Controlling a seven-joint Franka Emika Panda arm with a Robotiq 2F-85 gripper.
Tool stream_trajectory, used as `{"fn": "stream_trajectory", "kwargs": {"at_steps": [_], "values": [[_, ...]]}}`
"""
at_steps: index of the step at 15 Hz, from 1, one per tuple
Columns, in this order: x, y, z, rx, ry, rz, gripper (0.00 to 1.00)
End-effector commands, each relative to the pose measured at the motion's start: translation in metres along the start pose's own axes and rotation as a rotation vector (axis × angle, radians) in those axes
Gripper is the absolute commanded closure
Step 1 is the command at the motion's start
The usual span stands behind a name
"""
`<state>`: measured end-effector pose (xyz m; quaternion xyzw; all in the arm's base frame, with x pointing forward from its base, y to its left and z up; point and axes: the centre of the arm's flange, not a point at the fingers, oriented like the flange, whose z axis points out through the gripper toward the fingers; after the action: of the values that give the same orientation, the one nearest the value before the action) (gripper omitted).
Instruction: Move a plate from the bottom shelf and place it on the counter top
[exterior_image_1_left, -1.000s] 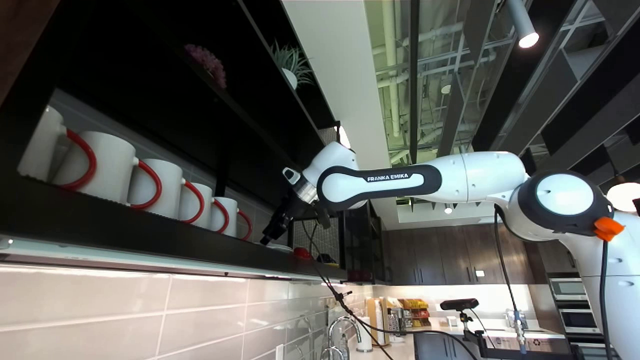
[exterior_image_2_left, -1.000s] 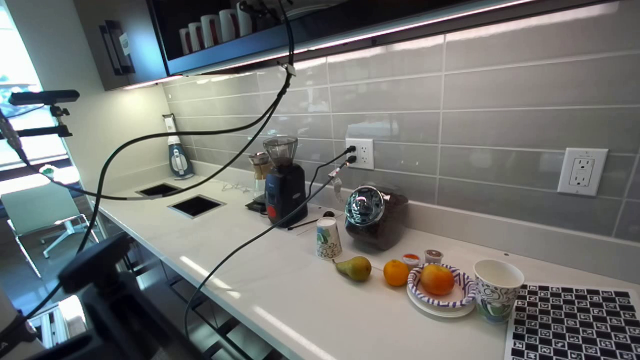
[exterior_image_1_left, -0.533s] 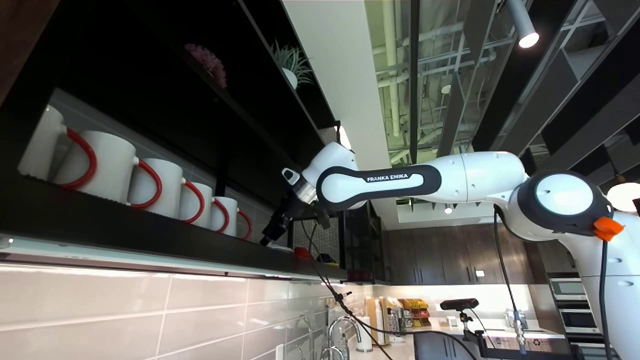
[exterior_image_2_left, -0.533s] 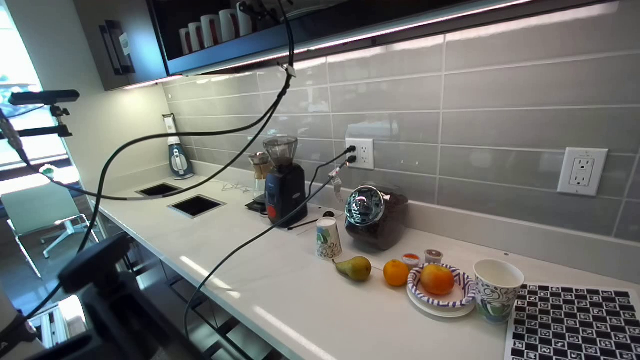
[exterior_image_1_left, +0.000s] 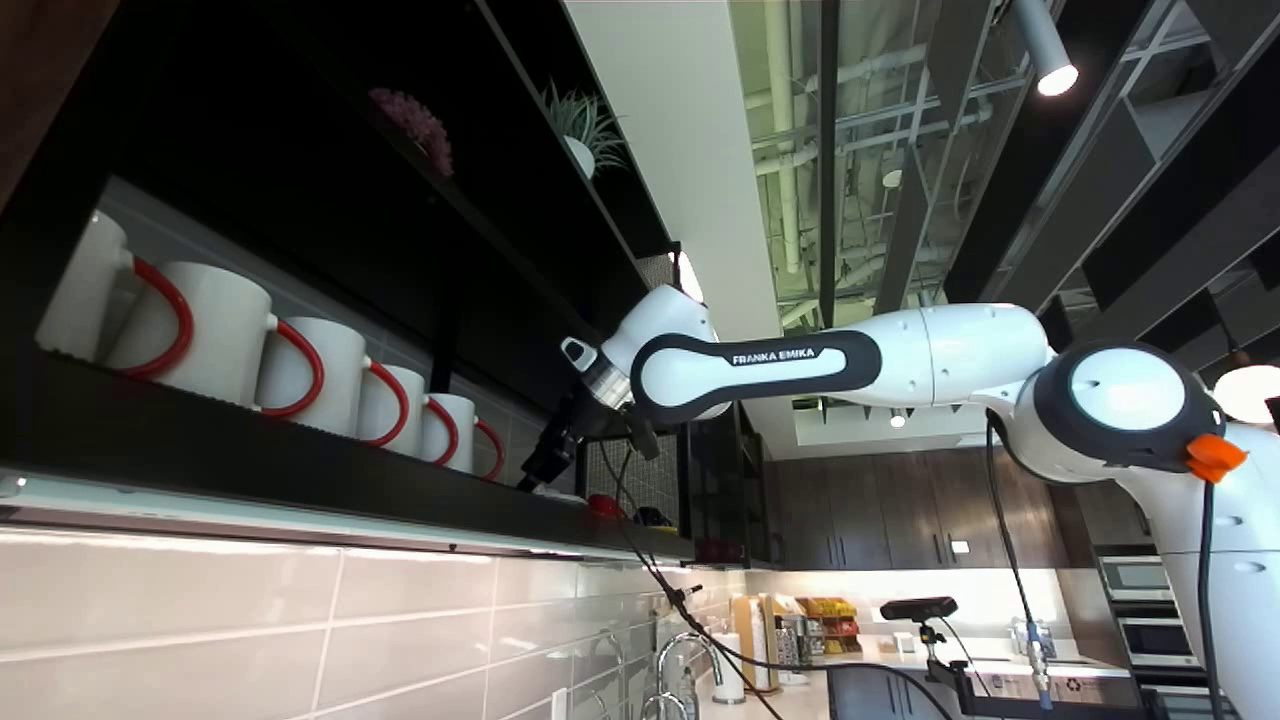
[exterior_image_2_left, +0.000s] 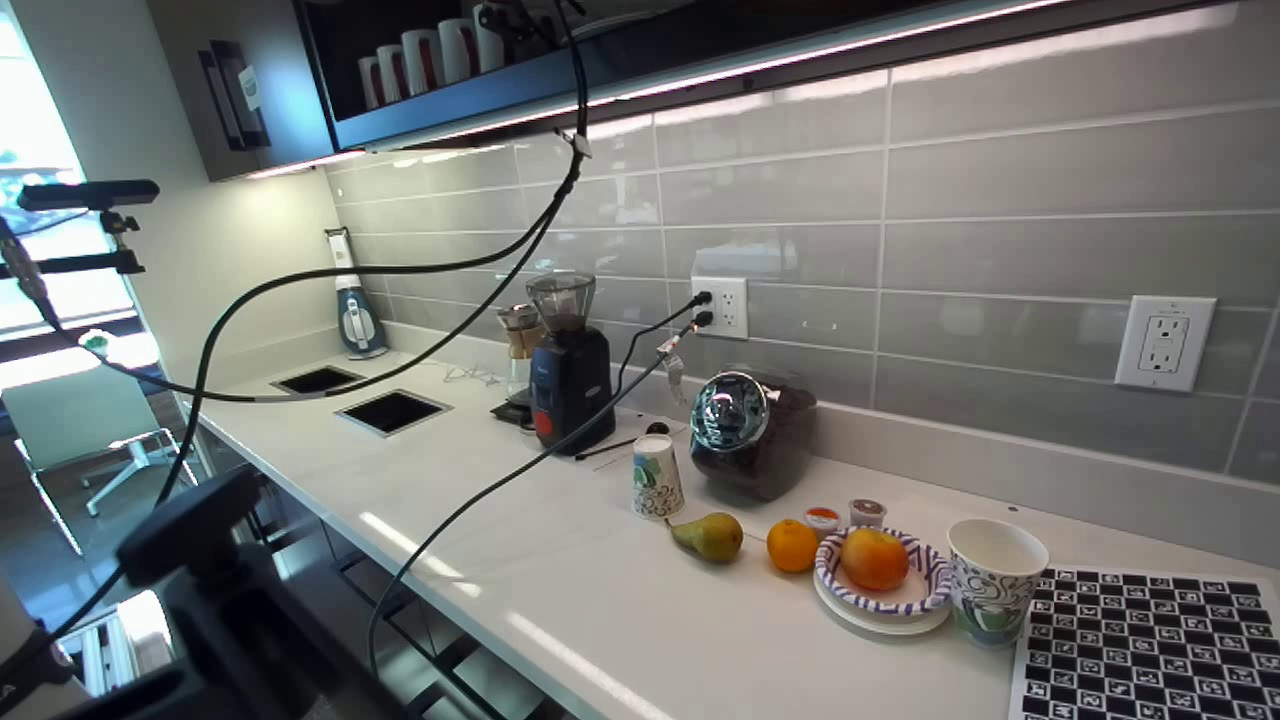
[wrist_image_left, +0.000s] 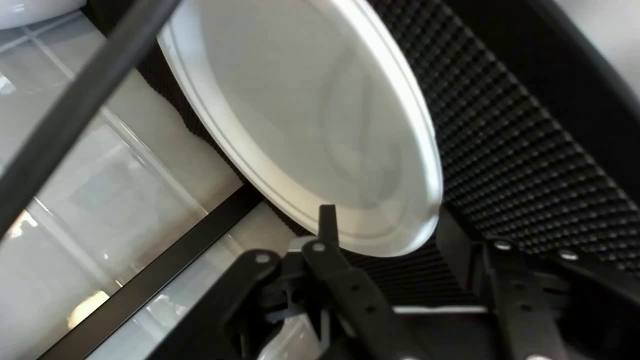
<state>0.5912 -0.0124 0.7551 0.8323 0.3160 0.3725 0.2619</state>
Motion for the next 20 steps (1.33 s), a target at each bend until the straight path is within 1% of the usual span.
{"fn": "stream_trajectory", "kwargs": {"at_steps": [1,4,11,20], "values": [[0.0049,0.0035,0.0001,-0.011,-0.007,-0.023,0.46],[0.0077,0.0077,-0.0033,-0.016,0.001,-0.015,0.46],[0.0046,0.0009,-0.0017,-0.007,-0.006,-0.024,0.43],[0.0021,0.0,0.0007,0.003,-0.019,-0.029,0.43]]}}
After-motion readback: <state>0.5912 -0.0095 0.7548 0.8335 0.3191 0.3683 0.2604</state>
